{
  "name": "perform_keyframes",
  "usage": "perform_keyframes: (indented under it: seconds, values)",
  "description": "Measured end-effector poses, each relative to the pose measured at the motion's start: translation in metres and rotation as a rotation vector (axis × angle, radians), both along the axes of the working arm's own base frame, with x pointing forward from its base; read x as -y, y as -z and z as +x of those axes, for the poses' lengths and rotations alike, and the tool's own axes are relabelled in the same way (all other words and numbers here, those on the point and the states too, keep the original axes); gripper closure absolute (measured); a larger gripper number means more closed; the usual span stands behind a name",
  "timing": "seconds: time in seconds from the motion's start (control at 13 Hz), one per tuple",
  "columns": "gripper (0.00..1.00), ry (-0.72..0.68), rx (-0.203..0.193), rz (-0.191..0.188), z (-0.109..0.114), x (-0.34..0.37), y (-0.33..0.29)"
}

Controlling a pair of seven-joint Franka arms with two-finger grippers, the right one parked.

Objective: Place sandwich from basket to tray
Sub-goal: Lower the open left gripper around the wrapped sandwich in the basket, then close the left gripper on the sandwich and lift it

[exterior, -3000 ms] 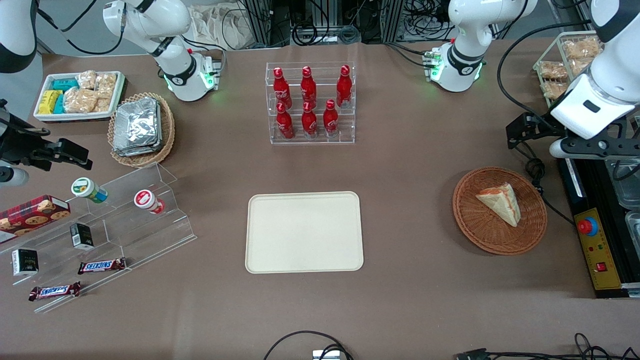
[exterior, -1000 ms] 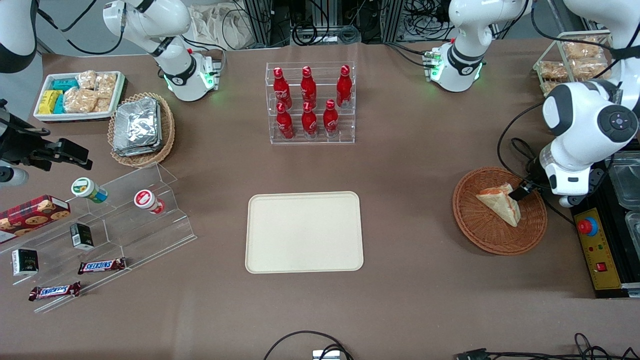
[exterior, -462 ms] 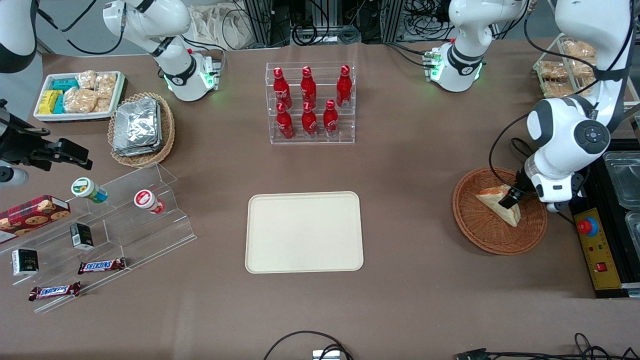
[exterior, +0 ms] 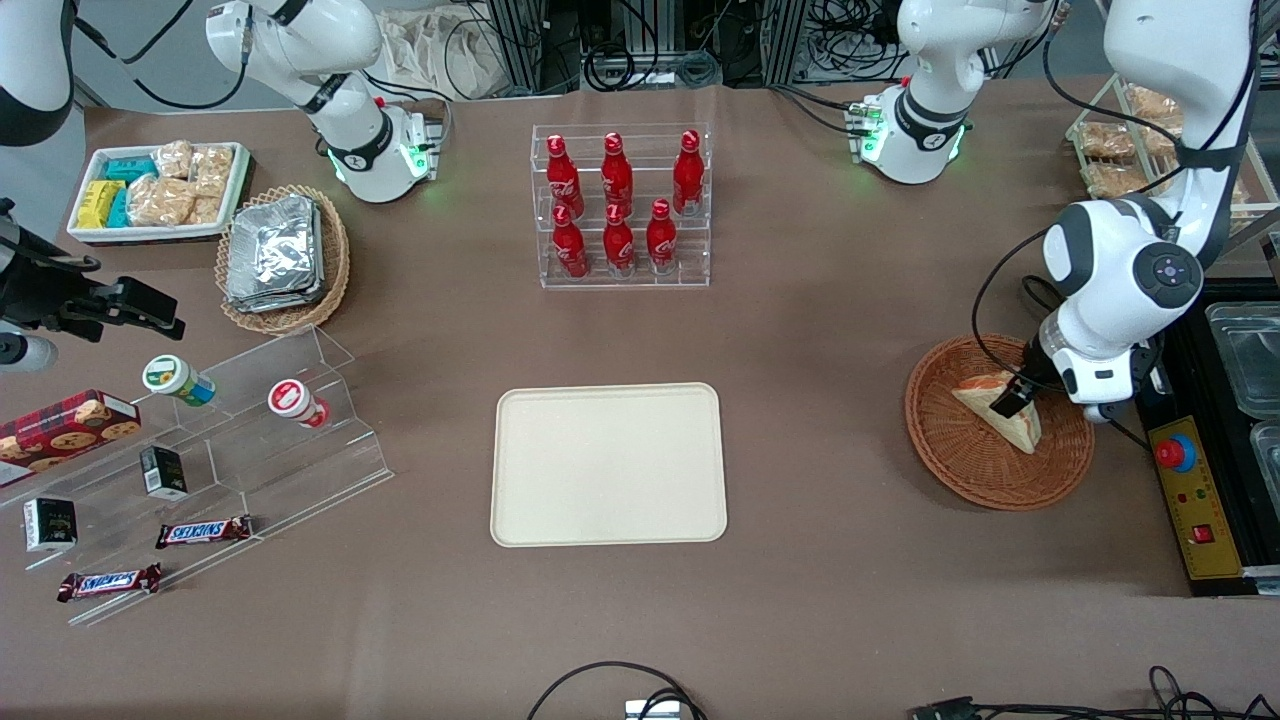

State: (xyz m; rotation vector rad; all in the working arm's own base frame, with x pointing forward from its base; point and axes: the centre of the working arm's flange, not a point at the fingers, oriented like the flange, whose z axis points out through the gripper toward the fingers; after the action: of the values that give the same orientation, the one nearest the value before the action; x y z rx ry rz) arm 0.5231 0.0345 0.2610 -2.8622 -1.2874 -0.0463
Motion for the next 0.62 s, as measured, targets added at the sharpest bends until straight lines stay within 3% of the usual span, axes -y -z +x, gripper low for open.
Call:
perform_keyframes:
  seconds: [0.31, 0.46, 0.62]
  values:
    - [0.00, 0.000, 0.024, -0.008, -0.001, 0.001, 0.024]
    - [0.06, 0.001, 0.023, -0.011, -0.001, 0.002, 0.031]
    - [0.27, 0.005, 0.022, -0.011, -0.001, 0.002, 0.031]
